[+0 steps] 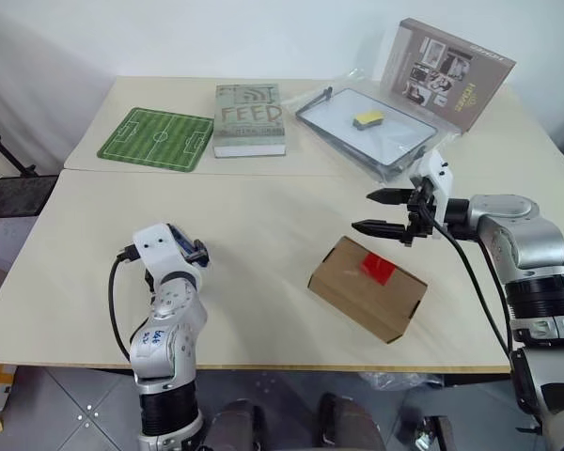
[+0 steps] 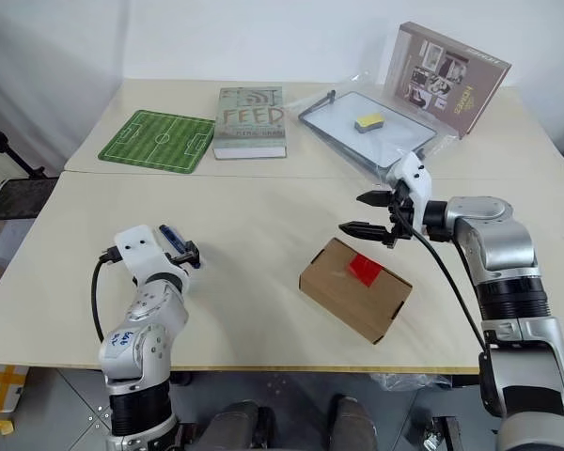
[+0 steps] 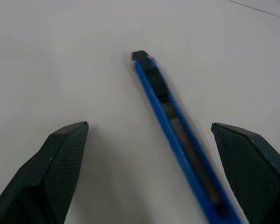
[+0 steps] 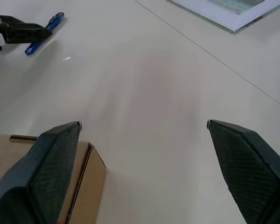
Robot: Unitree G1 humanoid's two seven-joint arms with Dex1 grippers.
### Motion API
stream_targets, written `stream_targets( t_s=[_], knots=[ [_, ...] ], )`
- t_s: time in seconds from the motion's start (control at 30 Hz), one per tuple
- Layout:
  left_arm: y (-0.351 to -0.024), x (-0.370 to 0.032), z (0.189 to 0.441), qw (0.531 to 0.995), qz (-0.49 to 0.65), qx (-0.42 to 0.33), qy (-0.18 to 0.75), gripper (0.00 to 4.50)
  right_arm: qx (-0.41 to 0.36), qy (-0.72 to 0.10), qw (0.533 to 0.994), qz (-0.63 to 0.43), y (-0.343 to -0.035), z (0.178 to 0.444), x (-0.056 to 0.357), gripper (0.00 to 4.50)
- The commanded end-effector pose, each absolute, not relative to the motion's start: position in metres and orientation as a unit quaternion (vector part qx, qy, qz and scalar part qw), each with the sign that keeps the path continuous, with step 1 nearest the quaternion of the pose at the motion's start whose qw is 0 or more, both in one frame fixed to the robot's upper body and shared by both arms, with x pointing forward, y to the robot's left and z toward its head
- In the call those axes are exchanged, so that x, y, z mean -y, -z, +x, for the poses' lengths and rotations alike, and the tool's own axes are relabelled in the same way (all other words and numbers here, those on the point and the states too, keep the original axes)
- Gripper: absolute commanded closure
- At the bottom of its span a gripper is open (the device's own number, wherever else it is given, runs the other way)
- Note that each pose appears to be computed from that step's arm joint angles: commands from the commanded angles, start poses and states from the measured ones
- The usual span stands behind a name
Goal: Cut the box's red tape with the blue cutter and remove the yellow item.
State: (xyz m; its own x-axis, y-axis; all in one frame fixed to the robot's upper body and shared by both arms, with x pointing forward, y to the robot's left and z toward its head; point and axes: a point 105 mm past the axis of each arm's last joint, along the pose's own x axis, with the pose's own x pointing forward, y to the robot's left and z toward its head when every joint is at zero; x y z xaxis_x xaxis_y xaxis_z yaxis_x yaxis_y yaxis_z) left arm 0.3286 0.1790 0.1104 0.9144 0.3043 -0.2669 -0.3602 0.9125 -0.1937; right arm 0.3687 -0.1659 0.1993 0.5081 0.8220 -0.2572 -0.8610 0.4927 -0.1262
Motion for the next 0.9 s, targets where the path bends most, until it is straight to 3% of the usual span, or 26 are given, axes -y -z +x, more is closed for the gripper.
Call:
stream_targets(
  t_s=[0.03, 0.4, 0.5, 0.6, 0.83, 0.9],
  knots=[
    [-0.112, -0.147, 0.326, 0.966, -0.179, -0.122, -0.138, 0.02, -0.059, -0.484, 0.863, -0.129, -0.213, 0.368, 0.168, 0.0],
    [-0.089, -0.135, 0.326, 0.951, -0.2, -0.194, -0.133, 0.02, -0.059, -0.486, 0.863, -0.126, -0.211, 0.368, 0.166, 0.0],
    [-0.079, -0.137, 0.322, 0.946, -0.187, -0.225, -0.142, 0.59, -0.059, -0.487, 0.862, -0.126, -0.21, 0.368, 0.165, 0.0],
    [-0.074, -0.137, 0.319, 0.941, -0.185, -0.24, -0.151, 1.47, -0.059, -0.486, 0.863, -0.126, -0.211, 0.368, 0.166, 0.0],
    [-0.062, -0.138, 0.307, 0.926, -0.192, -0.278, -0.168, 1.47, -0.06, -0.484, 0.863, -0.128, -0.21, 0.368, 0.168, 0.0],
    [-0.06, -0.14, 0.305, 0.924, -0.189, -0.284, -0.174, 1.85, -0.06, -0.484, 0.864, -0.128, -0.21, 0.368, 0.168, 0.0]
  ],
)
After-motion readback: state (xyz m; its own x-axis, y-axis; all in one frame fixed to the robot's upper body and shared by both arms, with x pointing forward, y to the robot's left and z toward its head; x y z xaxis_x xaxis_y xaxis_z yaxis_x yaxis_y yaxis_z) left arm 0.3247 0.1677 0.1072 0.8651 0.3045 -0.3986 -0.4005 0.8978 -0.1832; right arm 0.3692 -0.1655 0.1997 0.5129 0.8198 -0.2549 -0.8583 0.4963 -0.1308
